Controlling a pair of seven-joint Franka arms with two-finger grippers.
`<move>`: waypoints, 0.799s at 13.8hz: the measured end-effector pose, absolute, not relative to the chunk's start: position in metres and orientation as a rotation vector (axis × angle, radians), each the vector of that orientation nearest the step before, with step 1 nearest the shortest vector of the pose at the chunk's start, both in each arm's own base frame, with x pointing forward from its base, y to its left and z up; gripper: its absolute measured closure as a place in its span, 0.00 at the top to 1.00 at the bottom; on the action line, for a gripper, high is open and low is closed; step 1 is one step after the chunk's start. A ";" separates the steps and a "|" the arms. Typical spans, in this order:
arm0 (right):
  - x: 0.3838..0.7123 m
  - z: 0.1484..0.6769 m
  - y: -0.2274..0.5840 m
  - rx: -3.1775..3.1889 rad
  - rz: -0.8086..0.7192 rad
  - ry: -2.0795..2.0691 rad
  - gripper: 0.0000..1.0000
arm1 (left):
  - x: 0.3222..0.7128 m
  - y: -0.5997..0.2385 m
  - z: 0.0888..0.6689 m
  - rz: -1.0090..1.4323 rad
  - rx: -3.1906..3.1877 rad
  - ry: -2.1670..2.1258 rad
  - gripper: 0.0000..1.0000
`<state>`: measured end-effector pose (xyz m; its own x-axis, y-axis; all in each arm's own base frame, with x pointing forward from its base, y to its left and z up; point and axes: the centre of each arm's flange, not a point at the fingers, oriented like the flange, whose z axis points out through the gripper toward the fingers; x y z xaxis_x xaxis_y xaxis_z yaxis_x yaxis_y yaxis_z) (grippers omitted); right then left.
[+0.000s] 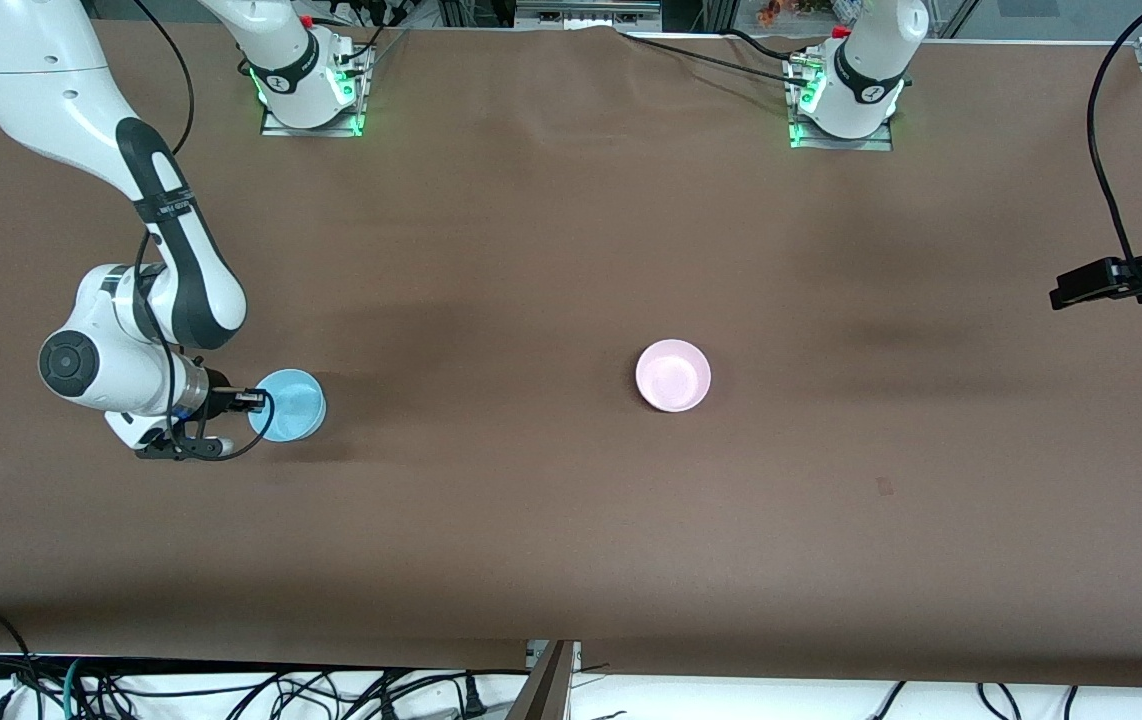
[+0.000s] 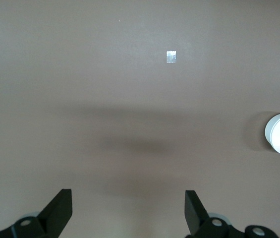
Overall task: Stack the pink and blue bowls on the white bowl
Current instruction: 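Lower the right gripper onto the light blue bowl rim and grasp, then lift the blue bowl and carry it toward the stacked bowls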
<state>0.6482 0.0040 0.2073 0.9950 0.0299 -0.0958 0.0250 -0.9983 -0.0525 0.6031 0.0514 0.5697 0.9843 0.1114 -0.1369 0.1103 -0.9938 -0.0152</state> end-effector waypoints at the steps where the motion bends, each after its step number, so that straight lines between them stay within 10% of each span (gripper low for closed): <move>1: 0.649 0.211 0.005 -3.084 0.143 -0.042 0.03 | 0.603 0.051 0.570 0.216 -3.122 -0.174 1.00; 11: 0.680 0.329 0.044 -3.052 0.153 0.052 0.03 | 0.603 0.051 0.570 0.216 -3.122 -0.174 1.00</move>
<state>0.6796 0.0443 0.3293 0.9944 -0.0295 -0.1011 -0.0380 -0.9958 -0.0831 0.6031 0.0515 0.5697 0.9843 0.1114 -0.1370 0.1104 -0.9938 -0.0152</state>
